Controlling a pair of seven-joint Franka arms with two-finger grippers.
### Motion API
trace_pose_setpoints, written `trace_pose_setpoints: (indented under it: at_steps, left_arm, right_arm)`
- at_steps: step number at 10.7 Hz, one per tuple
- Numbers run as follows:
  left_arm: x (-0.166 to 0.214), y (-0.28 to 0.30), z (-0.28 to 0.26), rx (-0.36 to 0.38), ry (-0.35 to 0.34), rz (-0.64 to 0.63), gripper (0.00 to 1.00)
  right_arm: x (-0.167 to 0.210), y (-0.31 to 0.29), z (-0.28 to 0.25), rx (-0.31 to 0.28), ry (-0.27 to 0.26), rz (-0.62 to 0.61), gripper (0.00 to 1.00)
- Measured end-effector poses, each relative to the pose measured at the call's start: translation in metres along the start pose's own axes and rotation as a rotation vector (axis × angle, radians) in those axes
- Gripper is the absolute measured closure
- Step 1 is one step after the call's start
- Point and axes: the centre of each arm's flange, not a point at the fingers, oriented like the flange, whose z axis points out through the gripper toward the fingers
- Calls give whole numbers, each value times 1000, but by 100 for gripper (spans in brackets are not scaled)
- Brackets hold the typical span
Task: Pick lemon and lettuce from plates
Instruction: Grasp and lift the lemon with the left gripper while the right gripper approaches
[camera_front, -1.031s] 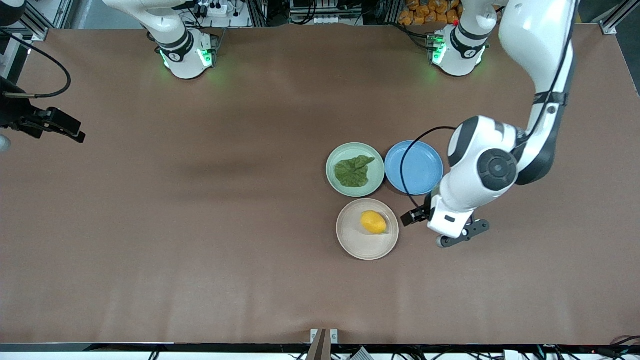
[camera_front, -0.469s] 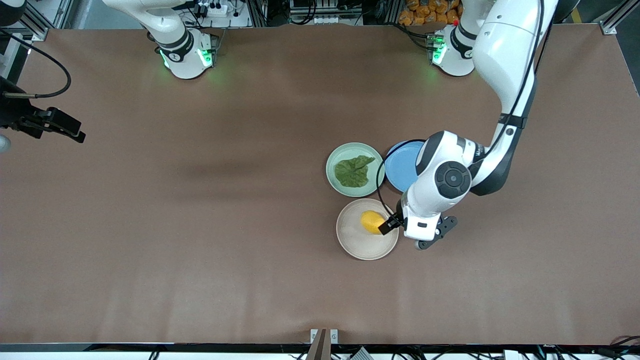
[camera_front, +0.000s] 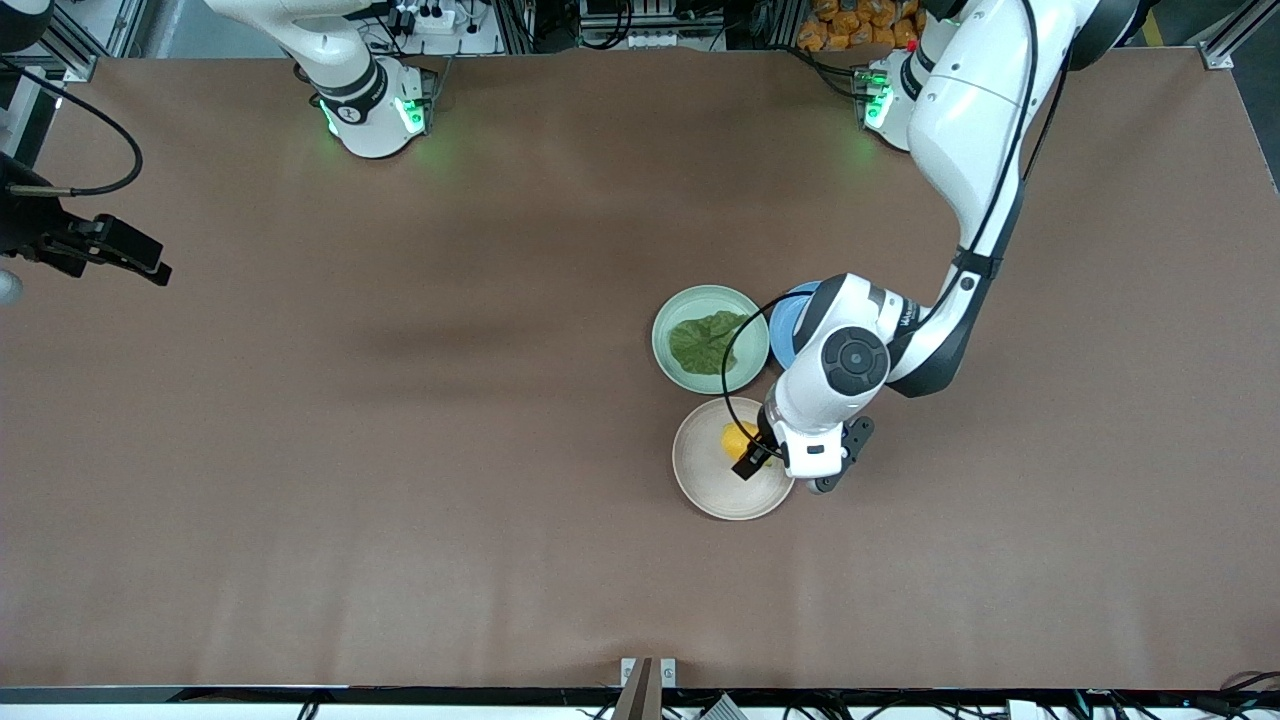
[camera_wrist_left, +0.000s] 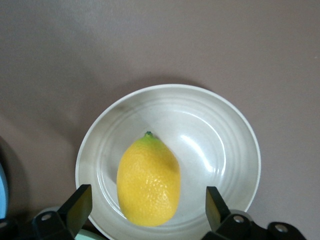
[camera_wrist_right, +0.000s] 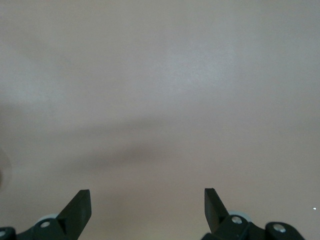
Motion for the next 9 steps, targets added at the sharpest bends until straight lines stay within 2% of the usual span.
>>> trace_pose_setpoints:
  at_steps: [3,6,9]
  left_arm:
    - [-2,-1,24,-14,0,-2,0]
    - [-7,-2,43,-19,5,6,0]
    - [-7,0,44,-28,34,30,6]
  right_arm:
    - [5,-21,16,-6,-29,-39,0]
    - [2,-71,31,-11,-54,-124,0]
    - [-16,-134,33,-16,-59,-185,0]
